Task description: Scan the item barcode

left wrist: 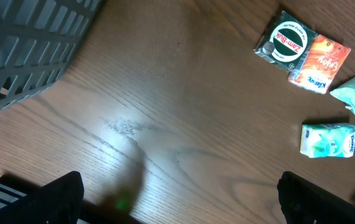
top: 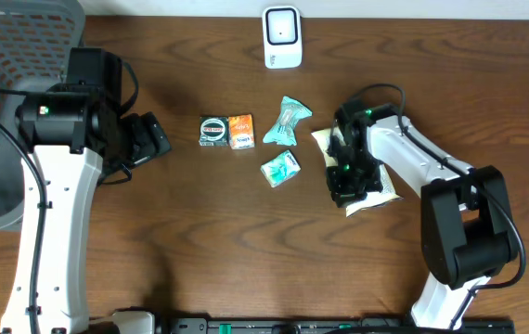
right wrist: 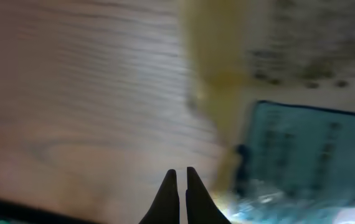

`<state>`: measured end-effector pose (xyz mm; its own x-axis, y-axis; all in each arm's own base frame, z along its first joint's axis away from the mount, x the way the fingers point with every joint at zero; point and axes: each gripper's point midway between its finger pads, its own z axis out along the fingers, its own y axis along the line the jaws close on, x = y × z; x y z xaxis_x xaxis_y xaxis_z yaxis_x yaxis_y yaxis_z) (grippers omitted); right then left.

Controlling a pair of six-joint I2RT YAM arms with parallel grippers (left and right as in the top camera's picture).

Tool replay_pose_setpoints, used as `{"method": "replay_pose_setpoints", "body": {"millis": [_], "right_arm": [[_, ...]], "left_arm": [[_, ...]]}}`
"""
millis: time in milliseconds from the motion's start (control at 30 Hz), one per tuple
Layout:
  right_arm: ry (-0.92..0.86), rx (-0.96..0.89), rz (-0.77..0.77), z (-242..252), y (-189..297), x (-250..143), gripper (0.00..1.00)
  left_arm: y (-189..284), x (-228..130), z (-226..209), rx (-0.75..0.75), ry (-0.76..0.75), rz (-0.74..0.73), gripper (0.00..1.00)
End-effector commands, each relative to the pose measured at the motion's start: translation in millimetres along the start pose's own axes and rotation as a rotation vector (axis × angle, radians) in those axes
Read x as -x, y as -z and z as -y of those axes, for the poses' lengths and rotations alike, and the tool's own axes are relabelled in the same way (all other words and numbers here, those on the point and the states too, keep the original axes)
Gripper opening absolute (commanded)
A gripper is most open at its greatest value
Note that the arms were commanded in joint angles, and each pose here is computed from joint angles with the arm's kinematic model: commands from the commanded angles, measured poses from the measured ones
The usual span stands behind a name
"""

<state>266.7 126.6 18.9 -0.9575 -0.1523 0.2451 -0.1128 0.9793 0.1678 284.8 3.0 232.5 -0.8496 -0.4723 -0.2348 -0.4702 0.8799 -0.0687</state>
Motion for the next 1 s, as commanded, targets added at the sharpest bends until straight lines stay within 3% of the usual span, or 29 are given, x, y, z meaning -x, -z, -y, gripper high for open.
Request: {"method": "replay_pose_setpoints", "body": {"millis": [0, 133, 300, 467, 667, 733, 800, 867, 967], "right_arm": [[-0.117, -0.130, 0.029, 36.4, -6.5, 4.3, 0.01], [-0.178, -0.208, 0.133, 73.0, 0.1, 27.6, 0.01], [-0.303, -0.291, 0.433, 131.1, 51.2, 94.8, 0.11], [-0.295, -0.009, 0.730, 116.1, 156.4, 161.1, 0.13], [-0.121, 0.285, 0.858, 54.3, 218.4, 182.3, 0.16], [-0.102, 0.281, 0.866, 46.8, 217.3, 185.8, 0.29], [-0.100, 0.239, 0.857, 42.4, 205.8, 191.0, 0.55], [-0.104, 0.184, 0.834, 39.5, 190.6, 196.0, 0.73], [0.013, 0.095, 0.778, 23.9, 157.0, 204.4, 0.94]], "left_arm": [[-1.4, -0.5, -1.6, 0.011, 0.009, -0.007, 0.98], [-1.4, -0.5, -1.6, 0.011, 0.009, -0.007, 0.98], [-1.4, -0.5, -1.6, 0.011, 0.009, -0.007, 0.98], [-1.4, -0.5, -1.5, 0.011, 0.009, -0.007, 0.98], [-1.4, -0.5, -1.5, 0.011, 0.009, -0.007, 0.98], [-1.4, -0.5, -1.6, 0.011, 0.009, -0.007, 0.98], [-1.4, -0.5, -1.5, 0.011, 0.009, -0.007, 0.98], [-1.4, -0.5, -1.6, 0.011, 0.009, -0.007, 0.98], [-1.4, -0.5, -1.6, 0.011, 0.009, -0.007, 0.98]]}}
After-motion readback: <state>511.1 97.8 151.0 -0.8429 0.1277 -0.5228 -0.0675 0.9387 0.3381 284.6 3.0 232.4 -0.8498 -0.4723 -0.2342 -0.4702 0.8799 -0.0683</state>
